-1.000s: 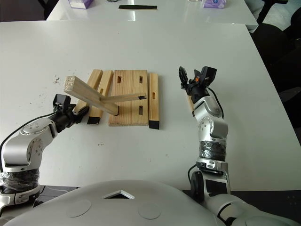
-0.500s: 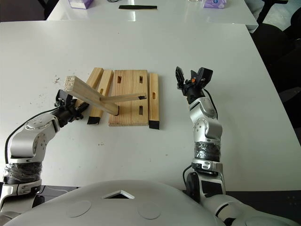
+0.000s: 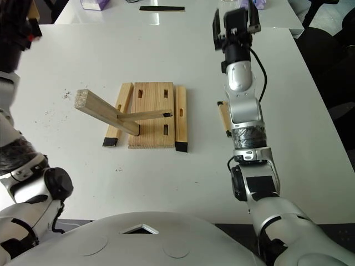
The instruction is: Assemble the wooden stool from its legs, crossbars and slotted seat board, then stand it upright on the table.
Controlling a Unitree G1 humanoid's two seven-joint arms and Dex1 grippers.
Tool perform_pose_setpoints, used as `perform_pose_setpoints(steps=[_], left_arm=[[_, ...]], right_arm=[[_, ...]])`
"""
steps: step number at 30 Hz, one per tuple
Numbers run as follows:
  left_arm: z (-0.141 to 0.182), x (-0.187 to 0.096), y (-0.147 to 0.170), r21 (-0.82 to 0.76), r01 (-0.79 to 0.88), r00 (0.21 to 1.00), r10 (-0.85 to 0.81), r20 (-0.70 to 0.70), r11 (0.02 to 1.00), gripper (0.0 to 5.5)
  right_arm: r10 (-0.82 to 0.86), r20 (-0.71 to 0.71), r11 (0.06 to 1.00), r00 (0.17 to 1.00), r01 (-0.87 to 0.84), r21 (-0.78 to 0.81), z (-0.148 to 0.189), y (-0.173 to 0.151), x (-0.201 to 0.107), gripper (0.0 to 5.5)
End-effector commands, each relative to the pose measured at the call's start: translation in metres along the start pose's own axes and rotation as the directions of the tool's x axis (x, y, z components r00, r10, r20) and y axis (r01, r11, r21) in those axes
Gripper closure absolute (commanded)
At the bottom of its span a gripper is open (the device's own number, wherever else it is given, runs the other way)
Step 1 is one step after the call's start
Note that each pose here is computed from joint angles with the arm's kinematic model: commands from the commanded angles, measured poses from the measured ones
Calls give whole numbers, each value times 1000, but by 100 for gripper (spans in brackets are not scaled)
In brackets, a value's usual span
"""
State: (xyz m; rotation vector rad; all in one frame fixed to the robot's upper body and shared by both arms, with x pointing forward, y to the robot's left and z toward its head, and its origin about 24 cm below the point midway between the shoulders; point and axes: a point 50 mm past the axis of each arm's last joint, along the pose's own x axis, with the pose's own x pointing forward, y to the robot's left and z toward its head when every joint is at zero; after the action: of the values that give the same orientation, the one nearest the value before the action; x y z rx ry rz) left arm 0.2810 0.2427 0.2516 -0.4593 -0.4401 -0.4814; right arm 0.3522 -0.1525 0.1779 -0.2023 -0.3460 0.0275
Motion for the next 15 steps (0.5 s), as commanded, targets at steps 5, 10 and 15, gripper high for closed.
perform_pose_setpoints(steps=[5, 10, 15], left_arm=[[-3, 38, -55, -196, 586, 756, -617, -218, 787, 350], [-12, 34, -67, -312, 681, 612, -749, -252, 662, 350], [-13, 31, -77, -403, 748, 454, -850, -268, 527, 350]], right_arm=[[498, 482, 452, 721, -690, 565, 111, 6, -20, 173], [681, 482, 274, 551, -802, 530, 118, 9, -22, 93], [744, 547, 81, 383, -865, 495, 140, 10, -24, 73]])
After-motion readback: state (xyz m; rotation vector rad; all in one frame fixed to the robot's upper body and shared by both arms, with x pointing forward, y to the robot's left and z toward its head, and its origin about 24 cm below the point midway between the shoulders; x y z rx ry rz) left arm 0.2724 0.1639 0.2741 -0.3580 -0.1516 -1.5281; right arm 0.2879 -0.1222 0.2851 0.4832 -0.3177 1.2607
